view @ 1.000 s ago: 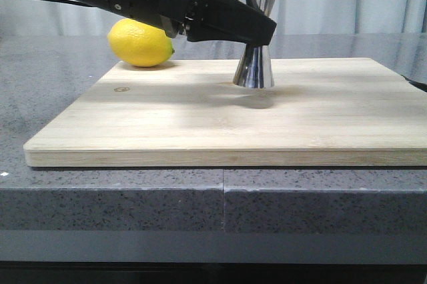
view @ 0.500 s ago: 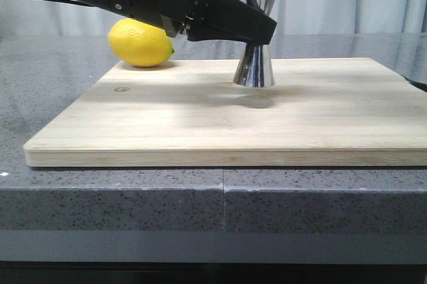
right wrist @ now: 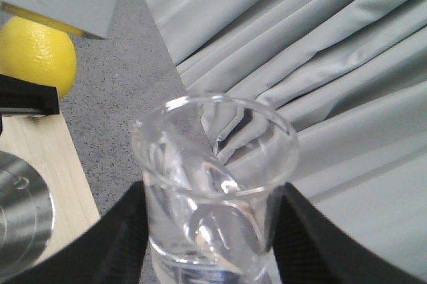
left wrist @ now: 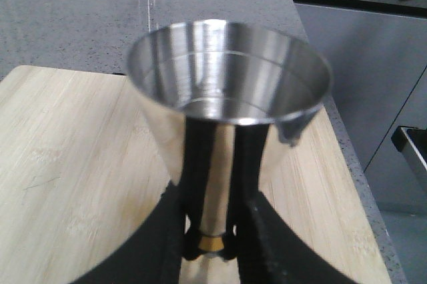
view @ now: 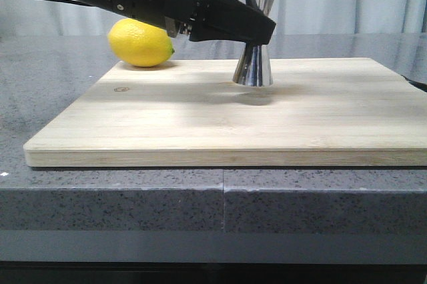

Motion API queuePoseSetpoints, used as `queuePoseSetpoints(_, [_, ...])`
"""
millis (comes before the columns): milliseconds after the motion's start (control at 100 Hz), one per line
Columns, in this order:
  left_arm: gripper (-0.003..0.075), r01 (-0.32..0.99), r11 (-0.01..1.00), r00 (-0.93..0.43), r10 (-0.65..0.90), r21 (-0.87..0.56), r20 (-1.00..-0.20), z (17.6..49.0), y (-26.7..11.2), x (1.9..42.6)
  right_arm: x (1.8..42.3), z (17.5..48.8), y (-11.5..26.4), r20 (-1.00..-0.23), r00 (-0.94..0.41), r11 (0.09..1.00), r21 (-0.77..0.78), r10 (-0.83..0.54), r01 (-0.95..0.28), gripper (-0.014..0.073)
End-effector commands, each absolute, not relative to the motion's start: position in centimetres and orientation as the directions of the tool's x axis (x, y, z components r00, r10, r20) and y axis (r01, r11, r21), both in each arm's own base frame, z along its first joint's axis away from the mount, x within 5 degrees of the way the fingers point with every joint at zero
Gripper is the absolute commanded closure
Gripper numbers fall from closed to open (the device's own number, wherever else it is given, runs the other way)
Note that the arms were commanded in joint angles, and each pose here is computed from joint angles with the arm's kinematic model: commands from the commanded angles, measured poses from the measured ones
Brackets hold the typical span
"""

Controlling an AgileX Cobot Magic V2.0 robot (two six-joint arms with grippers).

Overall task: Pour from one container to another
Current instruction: 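Tilt the beaker with the right gripper, pouring liquid into the jigger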

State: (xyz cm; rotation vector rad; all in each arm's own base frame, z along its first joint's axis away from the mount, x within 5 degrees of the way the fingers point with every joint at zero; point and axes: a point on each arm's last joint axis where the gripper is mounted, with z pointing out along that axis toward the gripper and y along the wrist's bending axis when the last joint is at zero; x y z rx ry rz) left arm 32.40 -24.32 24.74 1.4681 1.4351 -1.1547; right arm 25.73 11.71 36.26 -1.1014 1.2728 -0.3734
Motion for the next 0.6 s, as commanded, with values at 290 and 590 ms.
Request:
queuePoseSetpoints(290, [0.0741,0.998,-0.067,-0.003,0.173,-0.015,-0.985,28.90,-24.34,31.86,25.06,38.97,11.54,-0.547,0.412,0.494,-0.837,-0.729,-0.237,0.0392])
queuePoseSetpoints(590, [0.0741,0.998,-0.068,-0.004,0.170,-0.016,-0.985,28.93,-24.34,31.85,25.05,38.89,11.57,-0.518,0.417,0.465,-0.855,-0.746,-0.230,0.0392])
